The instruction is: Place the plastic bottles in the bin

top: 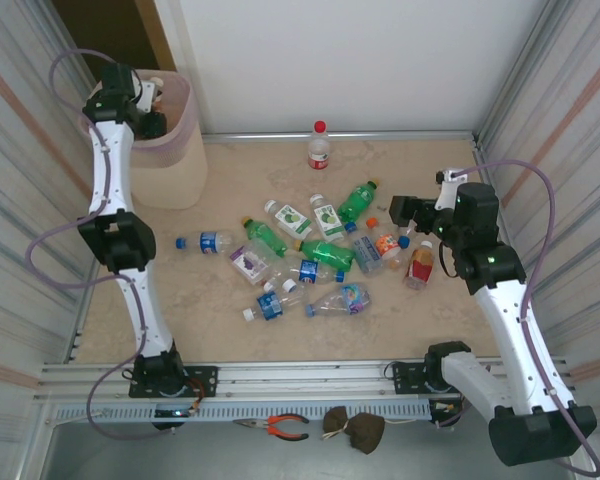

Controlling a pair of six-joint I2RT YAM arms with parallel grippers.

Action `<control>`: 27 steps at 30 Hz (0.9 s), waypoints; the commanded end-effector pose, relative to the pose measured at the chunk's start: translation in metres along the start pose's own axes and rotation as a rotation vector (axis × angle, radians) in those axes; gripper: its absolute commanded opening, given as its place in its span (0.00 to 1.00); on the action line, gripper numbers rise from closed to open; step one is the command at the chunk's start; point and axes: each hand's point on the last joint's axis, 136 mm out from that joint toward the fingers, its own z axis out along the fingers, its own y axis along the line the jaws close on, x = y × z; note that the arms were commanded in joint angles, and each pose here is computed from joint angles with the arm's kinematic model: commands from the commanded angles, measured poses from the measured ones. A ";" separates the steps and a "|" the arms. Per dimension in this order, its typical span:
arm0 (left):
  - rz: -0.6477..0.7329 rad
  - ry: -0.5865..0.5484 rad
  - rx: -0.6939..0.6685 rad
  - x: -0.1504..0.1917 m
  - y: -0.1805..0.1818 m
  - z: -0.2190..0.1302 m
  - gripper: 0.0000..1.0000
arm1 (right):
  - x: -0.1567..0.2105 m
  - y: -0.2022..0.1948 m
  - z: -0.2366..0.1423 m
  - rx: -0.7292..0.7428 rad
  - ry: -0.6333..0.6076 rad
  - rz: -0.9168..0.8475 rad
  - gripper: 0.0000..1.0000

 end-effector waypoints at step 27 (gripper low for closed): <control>-0.038 0.363 0.080 0.086 -0.015 -0.026 0.46 | 0.009 0.014 0.018 -0.025 0.045 -0.021 0.99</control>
